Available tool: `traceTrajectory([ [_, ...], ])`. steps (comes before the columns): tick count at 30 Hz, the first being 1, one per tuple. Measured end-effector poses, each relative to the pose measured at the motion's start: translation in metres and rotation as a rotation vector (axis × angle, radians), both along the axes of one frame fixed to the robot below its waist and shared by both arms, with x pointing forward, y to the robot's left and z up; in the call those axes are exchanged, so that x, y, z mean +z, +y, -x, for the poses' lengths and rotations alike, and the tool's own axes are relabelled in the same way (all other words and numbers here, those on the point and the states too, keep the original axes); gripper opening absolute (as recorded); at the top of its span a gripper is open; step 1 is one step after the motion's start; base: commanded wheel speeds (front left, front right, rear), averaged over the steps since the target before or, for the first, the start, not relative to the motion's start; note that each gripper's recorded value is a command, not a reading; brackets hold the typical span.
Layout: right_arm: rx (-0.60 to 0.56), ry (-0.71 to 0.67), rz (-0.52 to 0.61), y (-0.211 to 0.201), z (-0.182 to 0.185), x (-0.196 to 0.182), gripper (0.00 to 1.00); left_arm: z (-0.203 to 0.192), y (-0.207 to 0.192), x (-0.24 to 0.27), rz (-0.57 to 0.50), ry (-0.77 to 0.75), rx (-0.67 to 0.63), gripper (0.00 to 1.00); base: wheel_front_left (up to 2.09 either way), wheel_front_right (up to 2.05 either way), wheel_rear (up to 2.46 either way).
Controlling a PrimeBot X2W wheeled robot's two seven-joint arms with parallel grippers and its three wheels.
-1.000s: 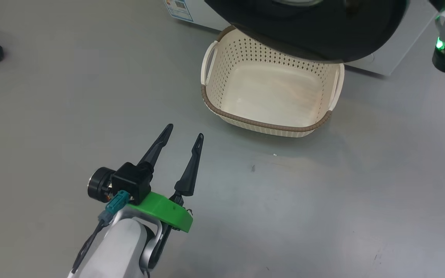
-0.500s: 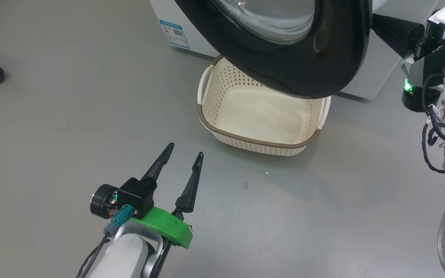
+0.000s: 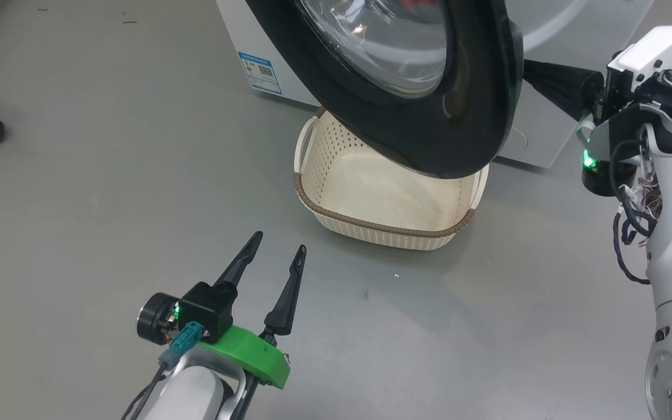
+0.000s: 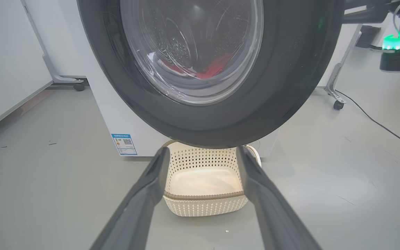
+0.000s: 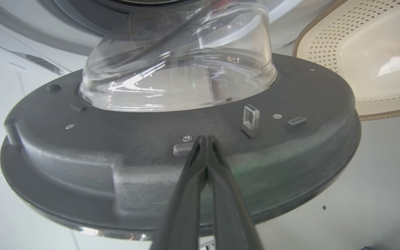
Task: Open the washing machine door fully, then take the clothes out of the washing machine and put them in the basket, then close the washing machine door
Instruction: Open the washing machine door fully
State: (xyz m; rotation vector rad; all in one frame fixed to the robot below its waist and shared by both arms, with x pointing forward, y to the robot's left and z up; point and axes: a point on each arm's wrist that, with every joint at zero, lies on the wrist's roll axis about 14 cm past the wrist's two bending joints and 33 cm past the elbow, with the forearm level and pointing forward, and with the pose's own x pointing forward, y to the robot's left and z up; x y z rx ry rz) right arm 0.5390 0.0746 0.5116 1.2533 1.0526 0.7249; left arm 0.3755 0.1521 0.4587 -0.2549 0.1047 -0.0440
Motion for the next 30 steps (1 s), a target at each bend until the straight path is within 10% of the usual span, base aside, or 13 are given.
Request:
traceTrajectory([
  [30,0.191,0.028,-0.029,0.028,0.056,-0.004,0.0,0.007,0.003,0.003,-0.006,-0.01,0.012,1.0,0.0,0.0,0.0],
])
